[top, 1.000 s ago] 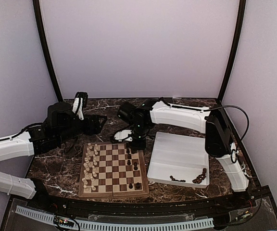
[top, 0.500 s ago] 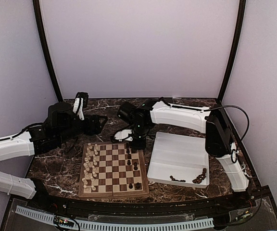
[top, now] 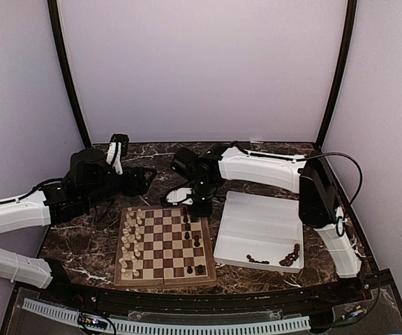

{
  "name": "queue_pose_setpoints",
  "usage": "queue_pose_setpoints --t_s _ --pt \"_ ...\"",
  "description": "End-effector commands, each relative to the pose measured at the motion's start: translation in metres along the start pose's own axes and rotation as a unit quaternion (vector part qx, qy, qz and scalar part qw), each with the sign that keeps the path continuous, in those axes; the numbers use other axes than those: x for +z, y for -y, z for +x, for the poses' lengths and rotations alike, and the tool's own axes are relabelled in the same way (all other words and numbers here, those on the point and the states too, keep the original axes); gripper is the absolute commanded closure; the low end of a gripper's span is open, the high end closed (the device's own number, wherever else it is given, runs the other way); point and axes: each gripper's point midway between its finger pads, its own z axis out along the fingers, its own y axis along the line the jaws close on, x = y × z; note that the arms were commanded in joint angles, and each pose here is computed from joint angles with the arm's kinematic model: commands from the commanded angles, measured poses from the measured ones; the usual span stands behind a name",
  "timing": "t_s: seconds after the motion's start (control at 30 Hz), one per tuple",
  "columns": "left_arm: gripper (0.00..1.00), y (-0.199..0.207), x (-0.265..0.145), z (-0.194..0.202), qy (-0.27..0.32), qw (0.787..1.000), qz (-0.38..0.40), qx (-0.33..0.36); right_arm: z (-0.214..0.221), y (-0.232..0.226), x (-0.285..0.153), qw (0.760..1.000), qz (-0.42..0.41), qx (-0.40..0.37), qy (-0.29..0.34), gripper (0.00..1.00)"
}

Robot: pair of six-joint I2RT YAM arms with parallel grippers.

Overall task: Set up the chess pieces on the board
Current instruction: Place the knight at b8, then pick up the king from the storage box.

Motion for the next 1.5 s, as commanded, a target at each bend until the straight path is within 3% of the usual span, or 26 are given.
queue_pose_setpoints --t_s 0.0,0.2,0.3,0.4,0.67,0.83,1.03,1.23,1.47 --pt "0.23 -0.002 0.0 0.0 0.007 1.0 0.001 -0.003 0.01 0.006 -0.005 1.0 0.011 0.008 -0.012 0.95" --pt "0.23 -0.001 0.0 0.0 0.006 1.0 0.004 -0.004 0.011 0.005 -0.006 1.0 0.011 0.008 -0.013 0.94" --pt "0.23 -0.001 0.0 0.0 0.006 1.0 0.004 -0.003 0.006 0.005 -0.012 1.0 0.009 0.007 -0.002 0.85" --pt "0.23 0.0 0.0 -0.002 0.007 1.0 0.005 -0.001 -0.002 0.005 -0.028 1.0 0.01 0.005 0.021 0.77" --pt "0.23 0.008 -0.003 -0.014 0.011 1.0 0.017 0.02 0.017 -0.014 -0.082 0.997 -0.018 0.022 0.071 0.72" --pt "0.24 0.032 0.006 -0.018 -0.008 0.996 0.068 0.055 0.095 -0.054 -0.1 0.996 -0.049 0.011 0.069 0.7" --pt "0.27 0.064 0.025 -0.014 -0.038 0.987 0.136 0.075 0.201 -0.106 -0.084 0.998 -0.045 -0.029 -0.026 0.75" --pt "0.31 0.086 0.044 -0.018 -0.051 0.982 0.168 0.07 0.252 -0.137 -0.057 0.994 -0.067 -0.04 -0.078 0.79" --pt "0.32 0.095 0.048 -0.021 -0.054 0.981 0.178 0.062 0.273 -0.147 -0.04 0.989 -0.082 -0.066 -0.108 0.79"
